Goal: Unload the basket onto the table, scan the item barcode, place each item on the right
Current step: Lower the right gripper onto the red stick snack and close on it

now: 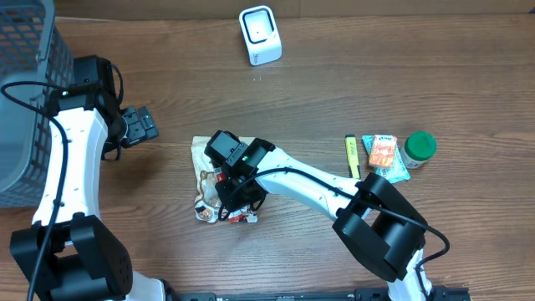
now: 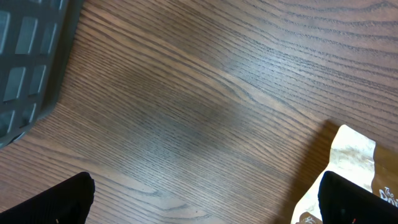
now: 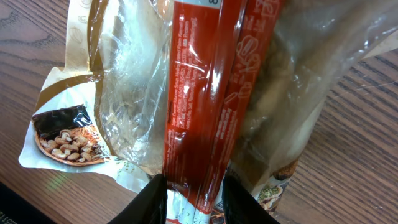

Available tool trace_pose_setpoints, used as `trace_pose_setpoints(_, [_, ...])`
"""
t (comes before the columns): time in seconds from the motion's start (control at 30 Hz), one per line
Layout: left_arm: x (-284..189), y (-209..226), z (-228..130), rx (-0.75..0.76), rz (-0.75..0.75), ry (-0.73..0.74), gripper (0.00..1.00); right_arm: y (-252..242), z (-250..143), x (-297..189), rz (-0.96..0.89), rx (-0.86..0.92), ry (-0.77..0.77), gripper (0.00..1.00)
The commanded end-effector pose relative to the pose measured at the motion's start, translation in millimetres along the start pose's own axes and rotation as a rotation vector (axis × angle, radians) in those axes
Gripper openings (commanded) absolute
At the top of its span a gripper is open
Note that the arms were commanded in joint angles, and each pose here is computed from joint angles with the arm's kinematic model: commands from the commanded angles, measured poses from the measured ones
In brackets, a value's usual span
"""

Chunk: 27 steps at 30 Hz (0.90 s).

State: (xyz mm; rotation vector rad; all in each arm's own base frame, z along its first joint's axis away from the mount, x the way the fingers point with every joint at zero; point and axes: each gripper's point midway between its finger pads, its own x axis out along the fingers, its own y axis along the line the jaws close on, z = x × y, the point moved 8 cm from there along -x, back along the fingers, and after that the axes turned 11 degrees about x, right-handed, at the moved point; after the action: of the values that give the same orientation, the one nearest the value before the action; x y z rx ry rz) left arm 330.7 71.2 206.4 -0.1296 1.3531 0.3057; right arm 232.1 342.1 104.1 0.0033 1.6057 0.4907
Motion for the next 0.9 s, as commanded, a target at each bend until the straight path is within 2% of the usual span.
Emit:
trace_pose_setpoints(0.0, [-1,-3,3,0.021,-0.001,-0.009,1.0,-5,-1,10,-0.025,0.017,0.019,0.3])
trace_pose_setpoints(0.4, [-1,-3,3,0.021,-0.001,-0.008,1.0,-6,-2,10,-0.029,0.019,0.023,0.3])
trace_pose_setpoints(0.47, [-1,-3,3,0.021,-0.001,-0.009,1.0,-6,-2,10,-0.028,0.019,0.022,0.24])
trace_pose_setpoints(0.57, [-1,-3,3,0.021,-0.001,-0.009,1.0,-6,-1,10,-0.026,0.017,0.019,0.04])
trace_pose_setpoints(0.7, [-1,-3,3,0.021,-0.001,-0.008,1.0,-5,2,5,-0.018,-0.026,0.007,0.04])
trace_pose_setpoints(0.87, [-1,-3,3,0.021,-0.001,-0.008,1.0,6,8,-27,0.026,-0.166,-0.067,0.04])
